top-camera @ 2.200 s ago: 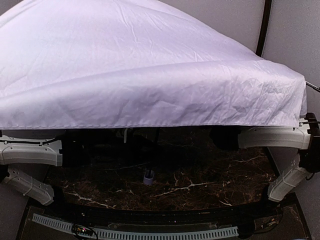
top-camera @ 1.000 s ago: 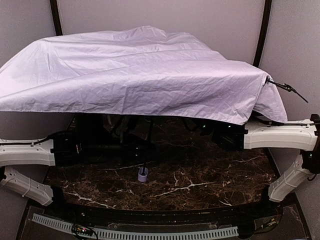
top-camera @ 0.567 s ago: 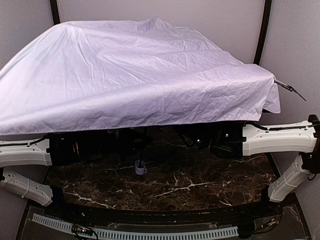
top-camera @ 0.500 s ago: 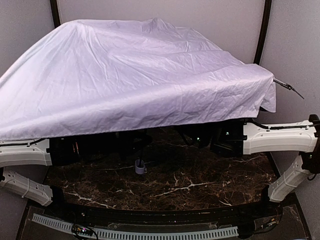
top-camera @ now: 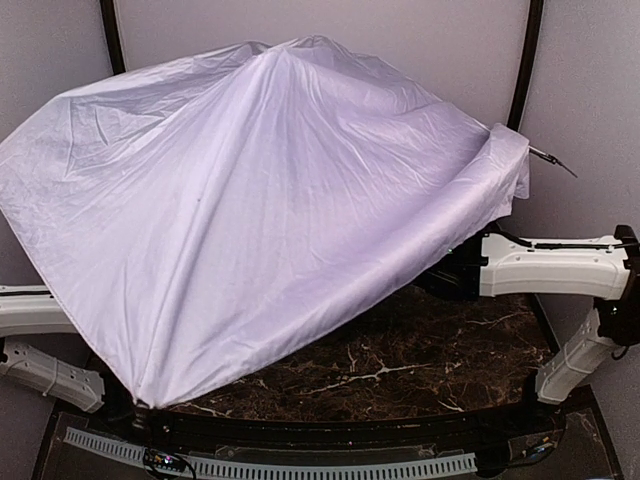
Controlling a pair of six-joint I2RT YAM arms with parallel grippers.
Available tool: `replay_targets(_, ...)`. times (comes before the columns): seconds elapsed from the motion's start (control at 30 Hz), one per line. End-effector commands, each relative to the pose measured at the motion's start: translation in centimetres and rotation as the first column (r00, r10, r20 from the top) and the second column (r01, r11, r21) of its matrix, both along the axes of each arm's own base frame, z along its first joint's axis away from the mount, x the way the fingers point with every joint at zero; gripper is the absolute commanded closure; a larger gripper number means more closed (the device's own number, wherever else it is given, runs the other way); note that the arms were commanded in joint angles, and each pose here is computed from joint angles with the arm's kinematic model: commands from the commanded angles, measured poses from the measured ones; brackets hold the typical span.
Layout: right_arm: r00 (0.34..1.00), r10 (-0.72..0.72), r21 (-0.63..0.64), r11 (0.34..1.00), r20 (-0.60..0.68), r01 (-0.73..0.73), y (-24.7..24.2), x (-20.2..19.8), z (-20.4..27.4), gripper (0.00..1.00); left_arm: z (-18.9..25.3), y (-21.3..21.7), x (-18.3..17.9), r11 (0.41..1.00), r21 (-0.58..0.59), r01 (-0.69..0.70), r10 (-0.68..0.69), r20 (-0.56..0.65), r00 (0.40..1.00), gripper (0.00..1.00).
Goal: Put away the umbrella
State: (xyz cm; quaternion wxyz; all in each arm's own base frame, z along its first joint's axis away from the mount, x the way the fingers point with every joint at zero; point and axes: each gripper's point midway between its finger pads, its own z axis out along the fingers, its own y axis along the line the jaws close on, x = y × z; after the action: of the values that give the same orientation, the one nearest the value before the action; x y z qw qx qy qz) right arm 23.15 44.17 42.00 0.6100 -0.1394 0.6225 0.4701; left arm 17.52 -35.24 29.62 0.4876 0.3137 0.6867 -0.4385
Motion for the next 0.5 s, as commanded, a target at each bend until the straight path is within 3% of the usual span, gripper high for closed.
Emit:
replay_targets(0.0, 0.965, 0.204, 0.212, 0.948, 0.164, -0.236, -1.0, -4.1, 7.6, 1.0, 3.0, 1.5, -0.1, 0.992, -0.119, -0.03, 0.038, 0.067, 0.997, 0.49)
replay_targets(0.17, 0.921, 0.329, 0.196, 0.908, 0.21, -0.369, 0.5, -5.7, 7.8, 1.0, 2.1, 0.6, -1.0, 0.996, -0.082, 0.044, -0.04, 0.051, 0.998, 0.58)
replay_targets(0.33, 0.902, 0.379, 0.174, 0.893, 0.208, -0.415, 0.5, -5.9, 7.9, 1.0, 1.6, 0.6, -1.3, 0.996, -0.071, 0.055, -0.052, 0.035, 0.998, 1.0)
replay_targets(0.4, 0.931, 0.316, 0.177, 0.921, 0.183, -0.347, -0.2, -4.8, 7.7, 1.0, 1.8, 0.7, -1.3, 0.996, -0.075, 0.056, -0.054, 0.034, 0.998, 1.0)
replay_targets(0.47, 0.971, 0.203, 0.178, 0.958, 0.122, -0.223, -0.8, -2.7, 7.2, 0.79, 1.8, 0.7, -0.9, 0.997, -0.074, 0.029, -0.028, 0.016, 0.999, 1.0)
